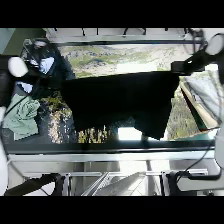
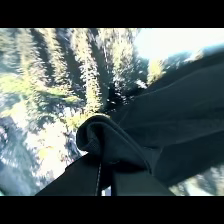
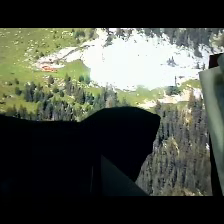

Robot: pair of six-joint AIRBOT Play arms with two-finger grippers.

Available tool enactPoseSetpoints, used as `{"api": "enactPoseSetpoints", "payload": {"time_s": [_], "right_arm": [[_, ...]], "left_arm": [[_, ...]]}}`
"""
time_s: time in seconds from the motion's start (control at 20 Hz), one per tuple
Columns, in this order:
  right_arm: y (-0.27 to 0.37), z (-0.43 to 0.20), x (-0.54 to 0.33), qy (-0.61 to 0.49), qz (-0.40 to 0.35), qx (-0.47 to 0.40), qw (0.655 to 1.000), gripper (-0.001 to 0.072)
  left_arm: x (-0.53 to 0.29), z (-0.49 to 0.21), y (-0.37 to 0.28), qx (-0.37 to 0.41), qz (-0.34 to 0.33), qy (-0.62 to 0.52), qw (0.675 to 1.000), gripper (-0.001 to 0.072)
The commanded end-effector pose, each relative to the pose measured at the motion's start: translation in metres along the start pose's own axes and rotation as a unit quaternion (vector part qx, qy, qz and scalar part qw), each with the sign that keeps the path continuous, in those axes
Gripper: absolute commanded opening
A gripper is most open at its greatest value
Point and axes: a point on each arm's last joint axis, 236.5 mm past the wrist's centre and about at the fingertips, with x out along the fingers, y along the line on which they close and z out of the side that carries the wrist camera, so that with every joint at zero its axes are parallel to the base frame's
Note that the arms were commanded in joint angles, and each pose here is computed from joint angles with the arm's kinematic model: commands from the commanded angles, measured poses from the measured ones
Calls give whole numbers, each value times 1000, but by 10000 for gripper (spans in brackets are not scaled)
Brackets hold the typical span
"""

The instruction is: Fold the shirts.

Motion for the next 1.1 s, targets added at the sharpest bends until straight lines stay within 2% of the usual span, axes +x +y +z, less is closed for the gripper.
{"api": "enactPoseSetpoints", "payload": {"time_s": [0.0,0.15,0.35,0.45,0.7,0.8,0.9,1.05], "right_arm": [[12,-25,-99,-41,14,4,999,20],[15,-48,-180,-108,11,-1,994,19],[17,-106,-241,-117,5,4,993,19],[18,-123,-272,-155,3,5,988,19],[20,-156,-340,-243,3,18,970,19],[22,-163,-363,-279,4,17,960,19],[22,-169,-372,-290,4,25,957,18],[8,-166,-362,-276,-22,34,960,18]], "left_arm": [[-93,-7,-15,-17,-8,-78,997,16],[-158,-21,-41,11,-33,-142,989,15],[-209,-66,-20,15,29,-152,988,15],[-233,-87,-14,12,32,-166,985,14],[-298,-121,-10,-36,-59,-203,977,15],[-317,-116,-16,-49,-101,-224,968,14],[-324,-108,-24,-50,-115,-227,966,14],[-298,-93,-26,-17,-46,-199,979,14]]}}
